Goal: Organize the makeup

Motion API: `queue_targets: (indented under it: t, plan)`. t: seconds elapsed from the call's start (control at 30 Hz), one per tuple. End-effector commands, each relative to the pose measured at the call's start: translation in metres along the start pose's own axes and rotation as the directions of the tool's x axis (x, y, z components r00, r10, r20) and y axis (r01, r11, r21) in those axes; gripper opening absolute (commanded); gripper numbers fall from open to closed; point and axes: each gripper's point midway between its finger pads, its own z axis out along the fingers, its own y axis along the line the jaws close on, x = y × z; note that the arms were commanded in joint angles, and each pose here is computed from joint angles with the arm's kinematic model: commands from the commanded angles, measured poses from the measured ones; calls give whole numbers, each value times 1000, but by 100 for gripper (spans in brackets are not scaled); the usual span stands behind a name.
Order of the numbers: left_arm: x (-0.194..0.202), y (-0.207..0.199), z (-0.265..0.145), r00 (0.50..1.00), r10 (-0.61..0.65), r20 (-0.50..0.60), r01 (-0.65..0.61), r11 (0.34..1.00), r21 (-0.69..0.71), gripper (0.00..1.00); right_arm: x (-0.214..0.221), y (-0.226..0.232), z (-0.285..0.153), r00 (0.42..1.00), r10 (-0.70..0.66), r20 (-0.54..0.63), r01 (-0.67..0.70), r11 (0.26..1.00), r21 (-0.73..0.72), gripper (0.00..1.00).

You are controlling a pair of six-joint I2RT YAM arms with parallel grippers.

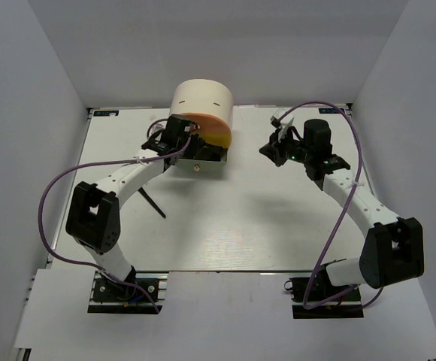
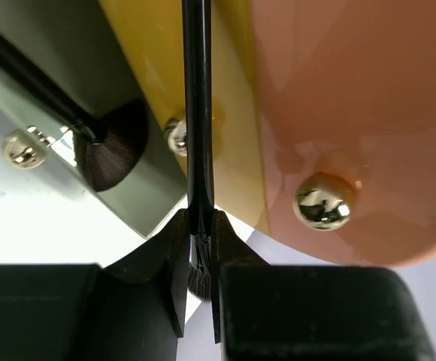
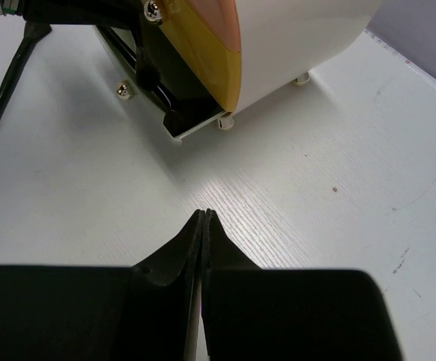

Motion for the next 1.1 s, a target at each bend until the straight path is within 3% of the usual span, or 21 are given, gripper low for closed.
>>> queue_targets:
  t: [0.0, 0.5, 0.9, 0.97, 1.07]
  plan:
    - [-4, -5, -10, 998, -38, 53, 38, 999, -1, 0, -16, -5, -10, 998, -22, 57, 20, 999, 29, 0]
    - [-6, 30, 10, 993, -54, 103, 63, 994, -87, 0, -9, -6, -11, 999, -9, 51, 7, 1000, 26, 0]
    - [-7, 34, 28, 990, -59, 127, 73, 991, -109, 0, -7, -7, -12, 999, -9, 48, 7, 1000, 30, 0]
    - [-8, 35, 30, 989, -57, 133, 72, 991, -113, 6, -6, -7, -12, 999, -9, 47, 8, 1000, 30, 0]
    - [-7, 36, 33, 989, -58, 133, 73, 991, -113, 30, -5, -7, -12, 999, -7, 45, 6, 1000, 29, 0]
